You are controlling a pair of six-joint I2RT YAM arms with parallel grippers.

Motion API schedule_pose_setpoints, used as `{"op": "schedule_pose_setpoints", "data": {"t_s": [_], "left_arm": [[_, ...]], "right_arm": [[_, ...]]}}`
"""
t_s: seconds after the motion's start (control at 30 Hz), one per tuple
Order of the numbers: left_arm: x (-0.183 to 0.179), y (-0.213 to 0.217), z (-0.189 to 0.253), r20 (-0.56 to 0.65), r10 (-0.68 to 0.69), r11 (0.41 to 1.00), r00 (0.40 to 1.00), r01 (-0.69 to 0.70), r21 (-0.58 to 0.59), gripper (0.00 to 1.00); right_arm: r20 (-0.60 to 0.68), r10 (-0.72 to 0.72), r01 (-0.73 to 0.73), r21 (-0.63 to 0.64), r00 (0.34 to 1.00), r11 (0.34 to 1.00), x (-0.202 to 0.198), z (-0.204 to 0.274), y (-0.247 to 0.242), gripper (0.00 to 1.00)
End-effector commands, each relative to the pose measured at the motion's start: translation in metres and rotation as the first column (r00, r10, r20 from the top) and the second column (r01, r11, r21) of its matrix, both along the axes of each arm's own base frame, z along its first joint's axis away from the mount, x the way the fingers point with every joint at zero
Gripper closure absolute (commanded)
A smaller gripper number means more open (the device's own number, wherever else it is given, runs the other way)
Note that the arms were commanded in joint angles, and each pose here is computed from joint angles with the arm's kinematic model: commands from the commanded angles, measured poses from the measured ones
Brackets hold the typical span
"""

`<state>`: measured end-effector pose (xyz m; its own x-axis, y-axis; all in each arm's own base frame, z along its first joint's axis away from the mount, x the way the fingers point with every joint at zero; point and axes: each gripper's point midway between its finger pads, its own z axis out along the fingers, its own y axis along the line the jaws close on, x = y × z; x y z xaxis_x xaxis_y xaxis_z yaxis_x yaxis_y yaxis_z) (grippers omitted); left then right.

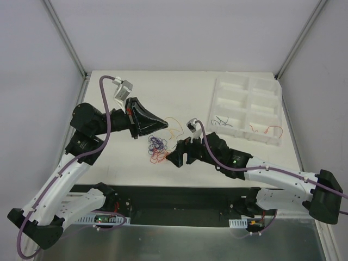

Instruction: Untangle the cables

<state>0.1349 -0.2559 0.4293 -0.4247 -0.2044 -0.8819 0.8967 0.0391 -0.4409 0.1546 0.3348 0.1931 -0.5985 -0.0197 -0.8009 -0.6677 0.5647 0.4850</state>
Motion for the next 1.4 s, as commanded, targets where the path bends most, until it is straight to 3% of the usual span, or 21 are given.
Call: {"op": "schedule_pose_setpoints", "data": {"t_s": [0.0,0.37,0.5,0.63,0.83,1.37], "left_arm": [[0.006,0.000,0.017,0.059,0.043,0.999,0.997,-0.041,-0.026,1.00],[0.017,-0.006,0.010,0.023,0.043,0.999,0.999,-0.043,-0.014,1.00],[0.017,-0.006,0.010,0.023,0.043,0.999,0.999,-0.042,-0.015,1.00],[0.017,-0.006,0.009,0.021,0.041,0.999,0.999,-0.041,-0.012,1.00],[0.020,-0.008,0.007,0.019,0.040,0.999,0.999,-0.040,-0.007,1.00],[0.020,-0.011,0.008,-0.013,0.016,1.000,1.000,-0.017,-0.021,1.00]], "right_arm": [[-0.012,-0.061,0.062,0.068,0.998,0.996,0.006,0.020,0.002,0.18],[-0.023,-0.119,0.119,0.009,0.993,0.993,0.007,0.007,-0.009,0.30],[-0.001,-0.138,0.138,-0.028,0.990,0.990,0.008,0.004,-0.018,0.18],[0.019,-0.119,0.120,-0.064,0.993,0.991,0.003,0.004,-0.024,0.16],[0.042,-0.033,0.035,-0.051,0.999,0.998,-0.017,0.015,-0.013,0.36],[0.236,0.056,-0.034,-0.097,0.970,0.995,-0.011,0.014,0.011,0.46]]}}
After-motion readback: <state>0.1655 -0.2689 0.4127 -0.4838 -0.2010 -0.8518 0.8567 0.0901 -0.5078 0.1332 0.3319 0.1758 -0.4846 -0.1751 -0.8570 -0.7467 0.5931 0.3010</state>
